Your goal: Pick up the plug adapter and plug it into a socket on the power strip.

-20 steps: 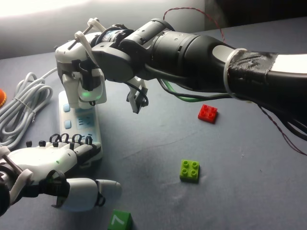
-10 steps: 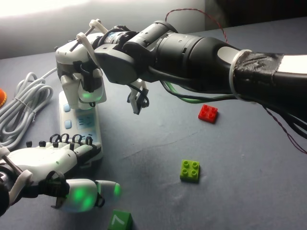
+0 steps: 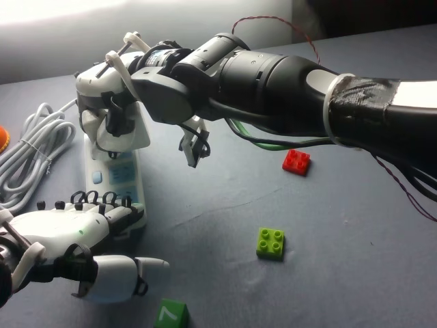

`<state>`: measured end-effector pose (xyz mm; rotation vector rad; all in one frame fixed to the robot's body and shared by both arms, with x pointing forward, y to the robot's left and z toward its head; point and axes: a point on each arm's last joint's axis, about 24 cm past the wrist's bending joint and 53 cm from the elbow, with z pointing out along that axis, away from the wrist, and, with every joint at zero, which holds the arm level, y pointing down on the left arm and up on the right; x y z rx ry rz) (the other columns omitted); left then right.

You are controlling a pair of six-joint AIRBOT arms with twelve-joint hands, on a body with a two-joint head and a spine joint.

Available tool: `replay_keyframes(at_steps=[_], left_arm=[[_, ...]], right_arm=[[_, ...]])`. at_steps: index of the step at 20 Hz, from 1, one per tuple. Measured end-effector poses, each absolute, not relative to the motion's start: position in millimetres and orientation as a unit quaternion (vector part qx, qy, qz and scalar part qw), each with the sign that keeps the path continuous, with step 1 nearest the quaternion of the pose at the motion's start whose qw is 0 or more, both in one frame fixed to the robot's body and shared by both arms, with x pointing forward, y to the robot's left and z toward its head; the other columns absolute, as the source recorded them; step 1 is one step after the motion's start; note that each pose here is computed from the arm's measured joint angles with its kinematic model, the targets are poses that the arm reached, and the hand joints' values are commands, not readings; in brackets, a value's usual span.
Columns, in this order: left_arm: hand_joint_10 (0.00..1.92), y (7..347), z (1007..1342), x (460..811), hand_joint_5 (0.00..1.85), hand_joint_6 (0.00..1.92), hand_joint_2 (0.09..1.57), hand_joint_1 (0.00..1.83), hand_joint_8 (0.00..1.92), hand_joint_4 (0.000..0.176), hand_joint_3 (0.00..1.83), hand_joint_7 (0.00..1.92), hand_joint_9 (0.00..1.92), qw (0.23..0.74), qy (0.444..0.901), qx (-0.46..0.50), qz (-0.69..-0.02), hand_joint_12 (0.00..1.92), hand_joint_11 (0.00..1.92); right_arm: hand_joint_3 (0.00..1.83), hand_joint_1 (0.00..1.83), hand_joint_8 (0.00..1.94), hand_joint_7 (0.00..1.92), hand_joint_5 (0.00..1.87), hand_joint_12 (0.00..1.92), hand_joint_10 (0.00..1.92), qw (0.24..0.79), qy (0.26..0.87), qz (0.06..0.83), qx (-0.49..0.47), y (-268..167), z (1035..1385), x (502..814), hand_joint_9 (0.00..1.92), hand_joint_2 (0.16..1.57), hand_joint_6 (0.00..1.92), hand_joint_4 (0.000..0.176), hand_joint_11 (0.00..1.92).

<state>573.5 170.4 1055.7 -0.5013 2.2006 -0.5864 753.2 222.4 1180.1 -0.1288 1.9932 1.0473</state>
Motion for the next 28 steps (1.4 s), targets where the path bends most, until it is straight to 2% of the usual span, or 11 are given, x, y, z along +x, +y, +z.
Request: replay_keyframes(at_steps=[5, 6, 7, 8, 11, 14, 15, 19, 20, 22, 28], left_arm=[[0.0, 170, 1056, 573, 0.0, 0.0, 1.19, 0.0, 0.0, 0.0, 0.0, 0.0, 0.0, 0.394, 0.867, -0.197, -0.231, 0.0, 0.0], [0.0, 170, 1056, 574, 0.0, 0.0, 1.19, 0.0, 0.0, 0.0, 0.0, 0.0, 0.01, 0.394, 0.867, -0.198, -0.231, 0.0, 0.0], [0.0, 171, 1056, 574, 0.0, 0.0, 1.19, 0.0, 0.0, 0.0, 0.0, 0.0, 0.01, 0.394, 0.867, -0.198, -0.231, 0.0, 0.0], [0.0, 171, 1056, 573, 0.0, 0.0, 1.19, 0.0, 0.0, 0.0, 0.0, 0.0, 0.01, 0.394, 0.868, -0.197, -0.231, 0.0, 0.0], [0.01, 176, 1057, 574, 0.0, 0.0, 1.19, 0.0, 0.01, 0.0, 0.0, 0.02, 0.03, 0.393, 0.868, -0.198, -0.231, 0.0, 0.0], [0.01, 179, 1057, 574, 0.01, 0.0, 1.19, 0.0, 0.01, 0.0, 0.0, 0.03, 0.03, 0.391, 0.869, -0.197, -0.23, 0.0, 0.0], [0.01, 179, 1058, 575, 0.03, 0.01, 1.19, 0.0, 0.01, 0.0, 0.0, 0.05, 0.04, 0.391, 0.869, -0.198, -0.231, 0.0, 0.0], [0.01, 180, 1066, 583, 0.02, 0.01, 1.19, 0.0, 0.01, 0.0, 0.0, 0.03, 0.03, 0.393, 0.866, -0.198, -0.24, 0.0, 0.0], [0.01, 179, 1070, 585, 0.02, 0.01, 1.19, 0.0, 0.01, 0.0, 0.0, 0.04, 0.04, 0.394, 0.863, -0.199, -0.243, 0.0, 0.0], [0.01, 187, 1079, 594, 0.03, 0.01, 1.2, 0.0, 0.01, 0.0, 0.0, 0.04, 0.04, 0.408, 0.857, -0.203, -0.239, 0.0, 0.0], [0.0, 219, 1116, 625, 0.01, 0.0, 1.2, 0.0, 0.0, 0.0, 0.0, 0.03, 0.03, 0.464, 0.827, -0.226, -0.224, 0.0, 0.0]], right_arm=[[0.0, 0.6, 0.0, 0.58, 0.53, 1.06, 0.0, 0.427, 0.798, 0.421, -0.054, 218, 1180, 751, 0.59, 1.1, 0.0, 0.0, 0.2], [0.0, 0.54, 0.0, 0.52, 0.47, 1.08, 0.0, 0.426, 0.798, 0.422, -0.056, 217, 1181, 750, 0.51, 1.06, 0.0, 0.0, 0.11], [0.0, 0.54, 0.0, 0.52, 0.47, 1.08, 0.0, 0.426, 0.798, 0.423, -0.057, 216, 1181, 749, 0.51, 1.06, 0.0, 0.0, 0.11], [0.0, 0.44, 0.0, 0.47, 0.42, 1.09, 0.0, 0.426, 0.798, 0.423, -0.06, 215, 1182, 748, 0.44, 1.02, 0.0, 0.0, 0.04], [0.0, 0.33, 0.0, 0.41, 0.37, 1.06, 0.0, 0.428, 0.796, 0.424, -0.059, 210, 1187, 749, 0.39, 1.0, 0.0, 0.0, 0.0], [0.0, 0.28, 0.0, 0.36, 0.32, 0.98, 0.0, 0.437, 0.786, 0.432, -0.063, 199, 1204, 749, 0.36, 0.95, 0.0, 0.0, 0.0], [0.0, 0.21, 0.0, 0.32, 0.28, 0.95, 0.0, 0.445, 0.779, 0.437, -0.066, 191, 1215, 749, 0.34, 0.94, 0.0, 0.0, 0.0], [0.0, 0.12, 0.0, 0.3, 0.26, 0.9, 0.0, 0.459, 0.767, 0.443, -0.069, 169, 1235, 749, 0.31, 0.95, 0.0, 0.0, 0.0], [0.0, 0.08, 0.0, 0.27, 0.23, 0.84, 0.0, 0.459, 0.765, 0.445, -0.071, 163, 1239, 747, 0.28, 0.97, 0.0, 0.0, 0.0], [0.0, 0.1, 0.01, 0.31, 0.26, 0.92, 0.01, 0.462, 0.759, 0.452, -0.074, 148, 1249, 739, 0.32, 0.97, 0.01, 0.0, 0.0], [0.01, 0.14, 0.01, 0.33, 0.29, 0.91, 0.01, 0.476, 0.737, 0.473, -0.078, 101, 1269, 713, 0.33, 1.0, 0.01, 0.0, 0.0]])
